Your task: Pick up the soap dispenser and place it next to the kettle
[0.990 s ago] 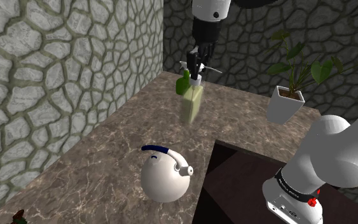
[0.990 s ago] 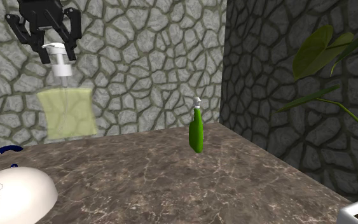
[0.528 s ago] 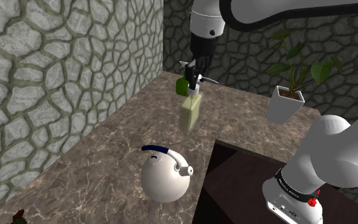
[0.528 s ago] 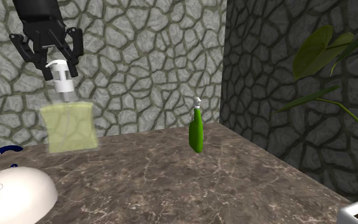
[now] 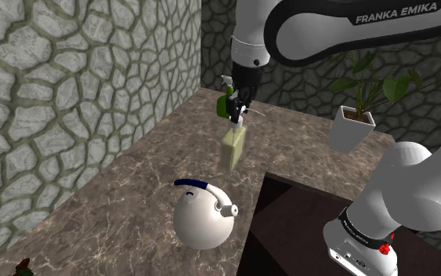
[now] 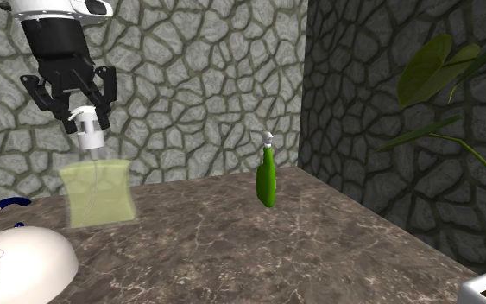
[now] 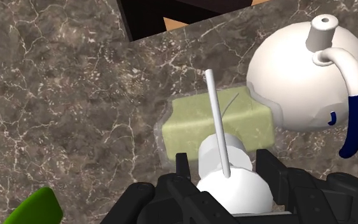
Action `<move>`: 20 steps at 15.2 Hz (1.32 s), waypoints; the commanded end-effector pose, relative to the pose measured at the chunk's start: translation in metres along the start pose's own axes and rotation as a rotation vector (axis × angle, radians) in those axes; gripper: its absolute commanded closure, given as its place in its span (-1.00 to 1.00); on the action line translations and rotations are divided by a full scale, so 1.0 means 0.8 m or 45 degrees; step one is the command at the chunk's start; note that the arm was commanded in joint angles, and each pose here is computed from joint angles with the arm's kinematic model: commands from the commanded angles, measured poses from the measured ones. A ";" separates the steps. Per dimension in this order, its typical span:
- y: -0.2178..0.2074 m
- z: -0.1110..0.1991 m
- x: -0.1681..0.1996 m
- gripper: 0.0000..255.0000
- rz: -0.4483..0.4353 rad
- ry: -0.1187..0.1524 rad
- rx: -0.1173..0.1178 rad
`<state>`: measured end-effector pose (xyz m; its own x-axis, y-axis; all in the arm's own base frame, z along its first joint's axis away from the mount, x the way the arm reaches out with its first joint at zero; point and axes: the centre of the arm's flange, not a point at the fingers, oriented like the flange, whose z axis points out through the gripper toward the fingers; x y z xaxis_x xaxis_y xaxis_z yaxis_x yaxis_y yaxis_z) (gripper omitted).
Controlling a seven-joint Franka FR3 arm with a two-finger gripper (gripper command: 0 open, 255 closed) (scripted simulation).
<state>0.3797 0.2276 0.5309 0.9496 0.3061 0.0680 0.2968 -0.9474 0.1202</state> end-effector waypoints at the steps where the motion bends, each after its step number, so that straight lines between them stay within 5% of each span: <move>1: 0.000 0.013 -0.003 1.00 0.000 0.001 0.000; 20: -0.015 0.132 -0.011 1.00 0.000 0.001 0.000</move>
<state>0.3776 0.2260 0.4273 0.9495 0.3062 0.0679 0.2969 -0.9473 0.1203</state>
